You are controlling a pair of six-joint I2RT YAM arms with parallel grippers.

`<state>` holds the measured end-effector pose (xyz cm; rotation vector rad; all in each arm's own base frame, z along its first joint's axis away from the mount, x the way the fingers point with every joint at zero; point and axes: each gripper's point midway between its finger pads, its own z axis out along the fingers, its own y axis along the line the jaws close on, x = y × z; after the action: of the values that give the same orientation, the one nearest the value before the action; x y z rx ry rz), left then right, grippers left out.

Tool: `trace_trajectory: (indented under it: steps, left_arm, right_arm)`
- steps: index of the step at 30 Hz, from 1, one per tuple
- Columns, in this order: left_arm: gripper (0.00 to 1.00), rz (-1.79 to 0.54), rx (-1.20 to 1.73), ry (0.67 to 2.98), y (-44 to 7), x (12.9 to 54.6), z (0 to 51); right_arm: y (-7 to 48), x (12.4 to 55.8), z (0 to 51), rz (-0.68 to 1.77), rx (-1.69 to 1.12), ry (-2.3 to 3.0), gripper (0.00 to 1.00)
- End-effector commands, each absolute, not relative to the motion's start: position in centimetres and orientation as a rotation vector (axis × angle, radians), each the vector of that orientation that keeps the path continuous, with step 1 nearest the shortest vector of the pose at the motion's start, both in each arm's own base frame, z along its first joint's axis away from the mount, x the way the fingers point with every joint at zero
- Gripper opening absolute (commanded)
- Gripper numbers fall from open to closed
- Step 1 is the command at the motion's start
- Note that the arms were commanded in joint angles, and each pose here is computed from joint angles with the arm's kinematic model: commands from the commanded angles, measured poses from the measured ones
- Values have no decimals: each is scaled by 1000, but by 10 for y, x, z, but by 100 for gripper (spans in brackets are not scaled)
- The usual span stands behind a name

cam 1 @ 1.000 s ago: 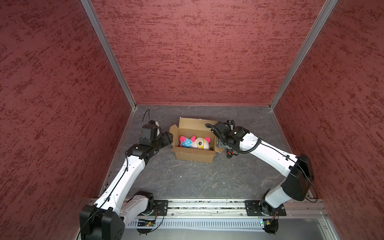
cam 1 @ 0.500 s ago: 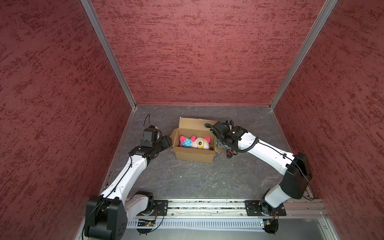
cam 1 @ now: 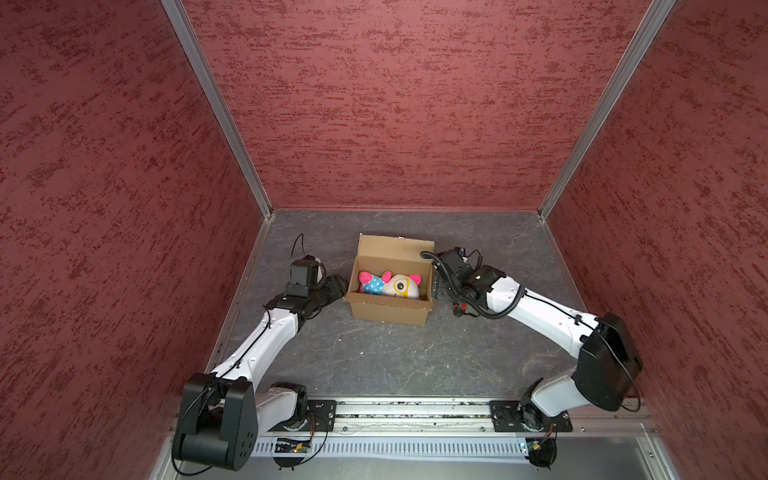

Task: Unpack the express box

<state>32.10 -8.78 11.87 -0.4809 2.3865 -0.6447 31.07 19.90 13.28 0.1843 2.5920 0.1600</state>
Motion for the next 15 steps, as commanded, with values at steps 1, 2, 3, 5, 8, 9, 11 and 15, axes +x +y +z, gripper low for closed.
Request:
trace_trajectory:
  steps: [1,2,3,5,8,9,11,15]
  left_arm:
    - [67,-719,-437,2391,-104,321,118]
    - [67,-721,-438,2390,-104,321,118]
    - [67,-720,-438,2390,-104,323,119]
    - [67,-710,-429,2388,-103,326,121]
    - [67,-698,-416,2382,-99,335,128]
    - [67,-693,-415,2378,-97,339,132]
    - [68,-681,-423,2376,-92,345,137]
    - [69,-668,-440,2357,-81,355,152]
  right_arm:
    - [224,323,153,345,164,2509,82]
    - [224,323,152,344,161,2513,82]
    - [224,322,152,340,162,2517,82]
    - [221,321,153,329,164,2518,82]
    - [214,318,158,303,174,2511,82]
    - [211,317,159,290,178,2512,82]
    - [204,314,169,281,186,2492,82]
    - [191,310,181,277,201,2460,82]
